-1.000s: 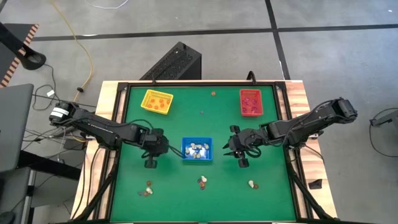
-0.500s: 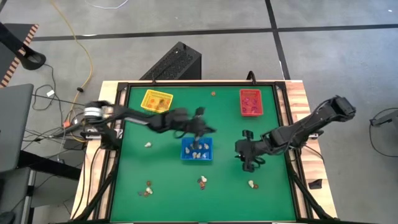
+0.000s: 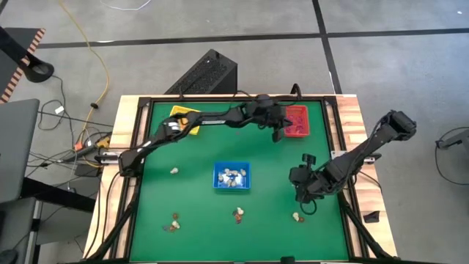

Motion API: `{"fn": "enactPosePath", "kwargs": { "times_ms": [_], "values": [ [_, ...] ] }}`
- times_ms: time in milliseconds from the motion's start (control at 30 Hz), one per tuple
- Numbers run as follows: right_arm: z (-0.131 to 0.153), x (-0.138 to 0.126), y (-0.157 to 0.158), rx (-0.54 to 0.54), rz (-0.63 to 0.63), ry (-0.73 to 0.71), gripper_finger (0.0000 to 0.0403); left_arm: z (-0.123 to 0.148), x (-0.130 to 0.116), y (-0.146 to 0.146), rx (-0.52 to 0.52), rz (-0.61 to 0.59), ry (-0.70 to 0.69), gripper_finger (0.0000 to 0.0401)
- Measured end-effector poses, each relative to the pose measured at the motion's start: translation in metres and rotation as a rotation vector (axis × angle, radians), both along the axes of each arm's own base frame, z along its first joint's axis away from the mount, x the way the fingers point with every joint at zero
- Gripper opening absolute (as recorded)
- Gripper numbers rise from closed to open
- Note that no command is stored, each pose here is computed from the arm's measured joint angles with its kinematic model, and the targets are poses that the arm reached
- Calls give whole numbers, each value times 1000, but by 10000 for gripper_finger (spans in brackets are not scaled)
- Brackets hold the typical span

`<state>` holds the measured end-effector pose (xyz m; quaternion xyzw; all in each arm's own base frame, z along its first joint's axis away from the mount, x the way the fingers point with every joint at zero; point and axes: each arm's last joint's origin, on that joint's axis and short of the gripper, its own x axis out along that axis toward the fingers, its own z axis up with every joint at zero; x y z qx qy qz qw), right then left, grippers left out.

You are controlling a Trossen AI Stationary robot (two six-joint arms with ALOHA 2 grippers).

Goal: Sort Halloween decoration
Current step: Put the purple witch hat toy into the red bin, then put the orange pumpkin toy into the yellow bin

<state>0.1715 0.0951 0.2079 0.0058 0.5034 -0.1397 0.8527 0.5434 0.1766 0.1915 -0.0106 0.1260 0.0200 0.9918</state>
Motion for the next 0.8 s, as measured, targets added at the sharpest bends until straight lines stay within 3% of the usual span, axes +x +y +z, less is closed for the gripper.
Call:
{"fn": "enactPosePath", "kwargs": {
  "times_ms": [267, 433, 633, 800],
  "values": [
    [0, -5, 5, -20, 16, -1, 162, -14, 18, 24, -88, 48, 63, 8],
    [0, -5, 5, -38, 16, -13, 162, -17, 18, 21, -82, 2, 77, 61],
    [0, -3, 5, -28, 7, -28, 162, -15, 17, 24, -97, 45, 84, 134],
    [1, -2, 5, -18, 3, -39, 162, 8, 1, 31, -89, 43, 194, 164]
  ]
}}
